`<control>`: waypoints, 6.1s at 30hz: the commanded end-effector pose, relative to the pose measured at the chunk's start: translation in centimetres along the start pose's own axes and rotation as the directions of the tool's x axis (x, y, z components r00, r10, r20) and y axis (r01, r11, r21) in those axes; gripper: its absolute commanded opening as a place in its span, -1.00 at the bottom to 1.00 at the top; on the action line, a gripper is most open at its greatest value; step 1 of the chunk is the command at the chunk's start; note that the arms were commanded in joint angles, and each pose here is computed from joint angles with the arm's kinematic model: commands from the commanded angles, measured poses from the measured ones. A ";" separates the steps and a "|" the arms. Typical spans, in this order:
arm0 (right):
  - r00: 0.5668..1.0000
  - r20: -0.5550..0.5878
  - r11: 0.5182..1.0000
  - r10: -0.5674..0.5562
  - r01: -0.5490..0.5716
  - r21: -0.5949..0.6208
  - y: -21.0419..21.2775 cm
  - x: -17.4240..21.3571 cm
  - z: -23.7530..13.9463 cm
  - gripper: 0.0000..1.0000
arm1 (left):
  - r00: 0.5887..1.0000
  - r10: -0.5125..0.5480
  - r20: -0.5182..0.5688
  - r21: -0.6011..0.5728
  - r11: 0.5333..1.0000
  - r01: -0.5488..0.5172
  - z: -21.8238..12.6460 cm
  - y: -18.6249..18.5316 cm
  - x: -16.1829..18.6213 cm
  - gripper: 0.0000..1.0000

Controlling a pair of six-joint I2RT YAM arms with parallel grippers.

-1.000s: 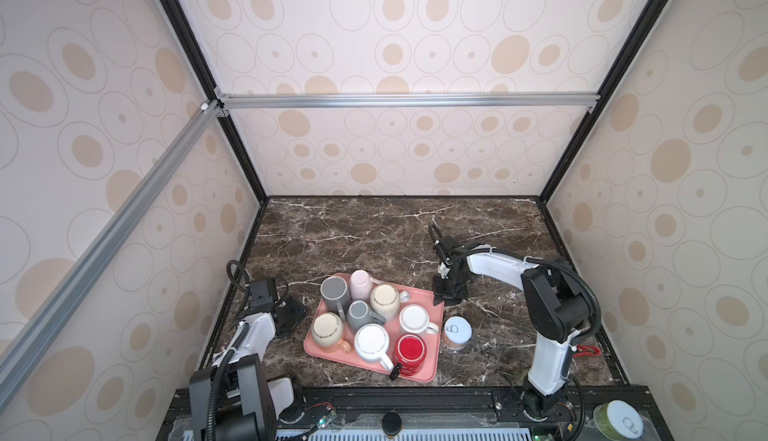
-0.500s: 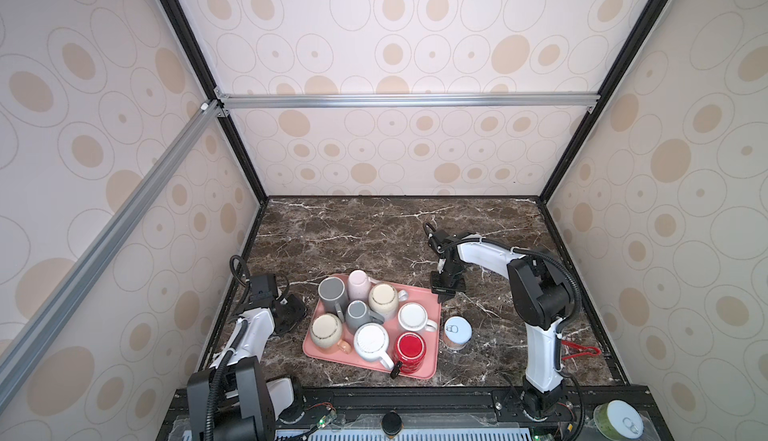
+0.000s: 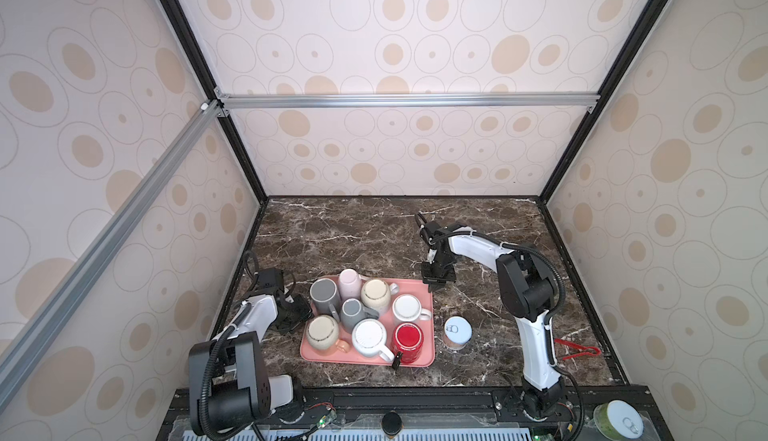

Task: Turn the mug right side up
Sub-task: 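Push the pink tray with both grippers toward the far corner of the table, then grasp the white mug's handle with the right gripper while the left moves over, then lift the white mug off the tray with the right gripper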

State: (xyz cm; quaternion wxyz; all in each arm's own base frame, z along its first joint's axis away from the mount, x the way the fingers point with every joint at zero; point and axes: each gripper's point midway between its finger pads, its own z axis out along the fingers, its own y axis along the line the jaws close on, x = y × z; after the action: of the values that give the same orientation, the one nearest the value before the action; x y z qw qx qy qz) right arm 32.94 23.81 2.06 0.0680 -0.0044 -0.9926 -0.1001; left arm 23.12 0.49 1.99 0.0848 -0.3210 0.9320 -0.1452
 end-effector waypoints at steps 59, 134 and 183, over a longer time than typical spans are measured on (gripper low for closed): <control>0.851 0.525 0.841 -0.009 0.291 -0.457 24.4 -17.3 1.4 -0.77 | 0.899 0.047 0.436 -0.160 0.987 0.027 3.2 -1.3 -36.1 -0.60; 0.355 0.602 0.508 -0.715 0.856 0.099 22.7 -12.4 -3.8 -0.69 | 0.721 0.378 0.581 0.186 0.800 -0.570 -13.9 -21.2 -14.7 -0.09; 0.389 0.560 0.563 -0.731 0.809 0.173 22.8 -11.6 -3.2 -0.20 | 0.741 0.368 0.561 0.219 0.798 -0.562 -12.9 -19.7 -11.8 -0.02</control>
State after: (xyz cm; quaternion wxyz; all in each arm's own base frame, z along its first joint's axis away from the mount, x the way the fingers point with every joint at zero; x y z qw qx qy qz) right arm 45.41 45.43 7.79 -0.2876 0.4124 -0.8443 -0.1857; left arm 40.64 -3.91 20.03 0.3959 -0.0895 0.8901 -0.2074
